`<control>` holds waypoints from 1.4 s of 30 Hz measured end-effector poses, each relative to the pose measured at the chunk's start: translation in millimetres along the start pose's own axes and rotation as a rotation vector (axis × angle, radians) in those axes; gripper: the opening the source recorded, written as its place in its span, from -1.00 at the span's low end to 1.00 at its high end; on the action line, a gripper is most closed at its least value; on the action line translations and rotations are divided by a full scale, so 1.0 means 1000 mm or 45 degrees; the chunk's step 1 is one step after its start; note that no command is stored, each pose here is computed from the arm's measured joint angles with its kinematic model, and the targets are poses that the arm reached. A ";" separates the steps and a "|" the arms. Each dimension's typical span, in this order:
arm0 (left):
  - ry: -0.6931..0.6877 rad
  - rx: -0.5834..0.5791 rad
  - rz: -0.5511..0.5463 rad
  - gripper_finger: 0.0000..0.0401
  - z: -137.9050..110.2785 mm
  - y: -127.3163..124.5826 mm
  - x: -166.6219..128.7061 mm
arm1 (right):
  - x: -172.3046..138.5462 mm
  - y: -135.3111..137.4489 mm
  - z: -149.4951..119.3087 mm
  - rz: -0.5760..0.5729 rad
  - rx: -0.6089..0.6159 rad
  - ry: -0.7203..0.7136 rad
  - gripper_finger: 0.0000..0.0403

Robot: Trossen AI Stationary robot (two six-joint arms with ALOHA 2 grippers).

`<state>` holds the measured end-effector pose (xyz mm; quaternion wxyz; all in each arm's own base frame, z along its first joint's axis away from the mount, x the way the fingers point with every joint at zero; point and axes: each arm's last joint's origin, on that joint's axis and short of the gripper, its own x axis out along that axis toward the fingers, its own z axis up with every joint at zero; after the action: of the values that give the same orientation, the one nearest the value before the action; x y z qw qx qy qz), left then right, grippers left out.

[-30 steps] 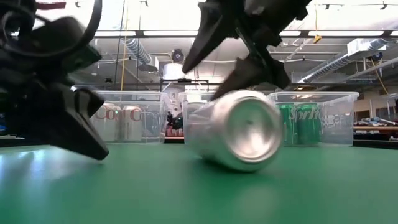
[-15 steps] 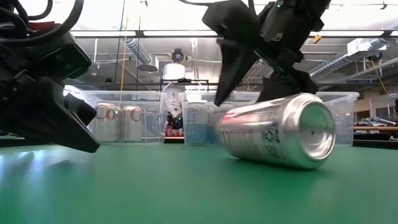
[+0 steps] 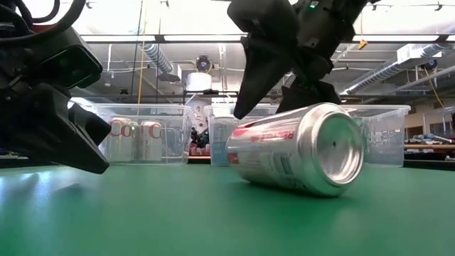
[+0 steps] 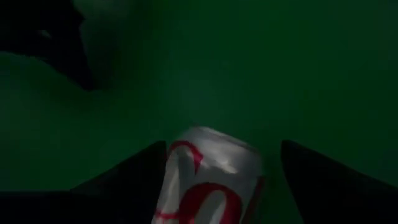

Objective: Sort soda cans
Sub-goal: Put the red silver soda can into the left transparent bin

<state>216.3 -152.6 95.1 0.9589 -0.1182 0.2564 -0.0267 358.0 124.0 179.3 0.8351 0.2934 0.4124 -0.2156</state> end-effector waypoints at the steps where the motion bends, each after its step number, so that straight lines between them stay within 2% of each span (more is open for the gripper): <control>1: 0.001 0.000 -0.002 -1.00 0.000 0.000 0.000 | 0.000 0.001 0.002 0.025 0.009 0.023 0.50; 5: -0.004 -0.003 -0.005 -1.00 0.000 0.000 0.000 | -0.007 0.012 0.014 0.098 0.000 0.010 0.52; 8: -0.008 -0.005 -0.007 -1.00 0.001 -0.001 0.000 | -0.016 0.021 0.022 0.120 -0.046 -0.012 0.53; 11: -0.020 -0.012 -0.015 -1.00 0.002 -0.001 0.000 | -0.023 0.028 0.026 0.128 -0.027 -0.017 0.52; 17: -0.022 -0.011 -0.022 -1.00 0.002 -0.001 0.000 | -0.028 0.033 0.018 0.113 0.083 -0.017 0.47; 23: -0.028 -0.018 -0.041 -1.00 0.003 -0.002 0.000 | -0.032 0.039 0.008 0.105 0.109 -0.053 0.39; 28: -0.084 -0.023 -0.095 -1.00 0.012 -0.010 0.002 | -0.005 0.040 -0.006 0.068 0.084 0.018 0.32; 32: -0.119 -0.021 -0.075 -1.00 0.020 -0.014 0.008 | 0.018 0.039 -0.011 0.046 0.111 0.076 0.30; 38: -0.095 -0.050 -0.024 -1.00 0.016 -0.011 0.023 | 0.023 0.040 -0.008 0.049 0.081 0.077 0.31; 42: -0.083 -0.033 -0.027 -1.00 0.015 -0.016 0.035 | 0.023 0.042 -0.007 0.079 0.005 0.068 0.33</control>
<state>254.4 -168.8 94.5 0.9648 -0.1342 0.2242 -0.0298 392.1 156.4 170.3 0.8295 0.3134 0.4249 -0.1823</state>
